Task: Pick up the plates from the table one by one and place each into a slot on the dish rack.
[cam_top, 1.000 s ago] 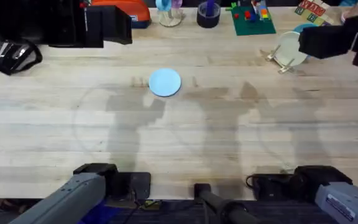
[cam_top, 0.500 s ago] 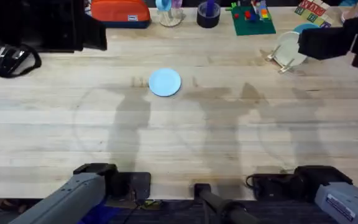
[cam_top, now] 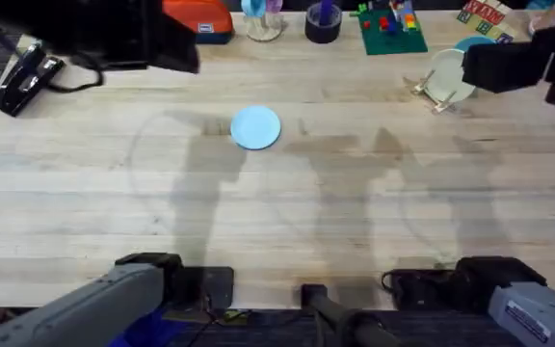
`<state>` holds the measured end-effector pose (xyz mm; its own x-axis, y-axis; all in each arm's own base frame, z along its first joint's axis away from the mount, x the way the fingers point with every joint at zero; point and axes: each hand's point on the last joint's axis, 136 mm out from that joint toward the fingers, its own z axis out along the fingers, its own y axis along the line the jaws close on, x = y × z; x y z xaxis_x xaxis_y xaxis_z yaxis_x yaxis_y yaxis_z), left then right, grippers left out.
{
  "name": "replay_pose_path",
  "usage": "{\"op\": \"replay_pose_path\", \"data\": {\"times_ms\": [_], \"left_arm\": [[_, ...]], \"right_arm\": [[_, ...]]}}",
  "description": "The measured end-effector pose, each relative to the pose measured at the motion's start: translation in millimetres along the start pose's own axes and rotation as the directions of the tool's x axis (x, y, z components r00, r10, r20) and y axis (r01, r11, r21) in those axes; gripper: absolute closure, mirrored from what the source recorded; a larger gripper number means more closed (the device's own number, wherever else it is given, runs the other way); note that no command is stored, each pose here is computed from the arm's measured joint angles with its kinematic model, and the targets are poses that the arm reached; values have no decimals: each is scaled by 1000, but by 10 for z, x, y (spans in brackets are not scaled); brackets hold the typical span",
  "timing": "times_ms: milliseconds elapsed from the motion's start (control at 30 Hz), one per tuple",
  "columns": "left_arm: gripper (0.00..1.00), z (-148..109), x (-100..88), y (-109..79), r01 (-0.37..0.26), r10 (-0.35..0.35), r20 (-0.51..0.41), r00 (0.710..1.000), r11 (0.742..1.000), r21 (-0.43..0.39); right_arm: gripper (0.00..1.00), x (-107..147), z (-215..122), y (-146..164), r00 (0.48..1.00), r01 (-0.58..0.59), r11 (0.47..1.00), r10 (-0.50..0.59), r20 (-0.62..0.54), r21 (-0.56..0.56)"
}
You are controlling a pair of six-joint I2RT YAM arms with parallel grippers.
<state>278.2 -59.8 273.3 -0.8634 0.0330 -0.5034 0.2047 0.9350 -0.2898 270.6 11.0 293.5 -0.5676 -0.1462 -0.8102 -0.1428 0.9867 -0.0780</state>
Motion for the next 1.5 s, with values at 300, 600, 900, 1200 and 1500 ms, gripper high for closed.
{"op": "replay_pose_path", "data": {"times_ms": [300, 600, 900, 1200, 1500], "left_arm": [[958, 522, 111, 34, 61, -50, -68, 996, 982, 177], [958, 796, 222, 195, 149, -133, -78, 988, 949, 278], [958, 1171, 294, 317, 208, -159, -177, 971, 928, 309], [958, 1463, 403, 430, 250, -172, -258, 951, 917, 311], [960, 1733, 471, 544, 267, -173, -299, 939, 912, 312]], "right_arm": [[8, 0, 1, 0, 1000, 0, 1000, 0, 0, 0], [8, 1, 1, 0, 1000, 0, 1000, 0, -1, 0], [8, 1, 1, 0, 1000, -3, 1000, 3, -1, 0], [7, 1, 1, 0, 1000, -3, 1000, 3, -1, 0], [8, 1, 1, 0, 1000, -3, 1000, 3, -1, 0]]}}
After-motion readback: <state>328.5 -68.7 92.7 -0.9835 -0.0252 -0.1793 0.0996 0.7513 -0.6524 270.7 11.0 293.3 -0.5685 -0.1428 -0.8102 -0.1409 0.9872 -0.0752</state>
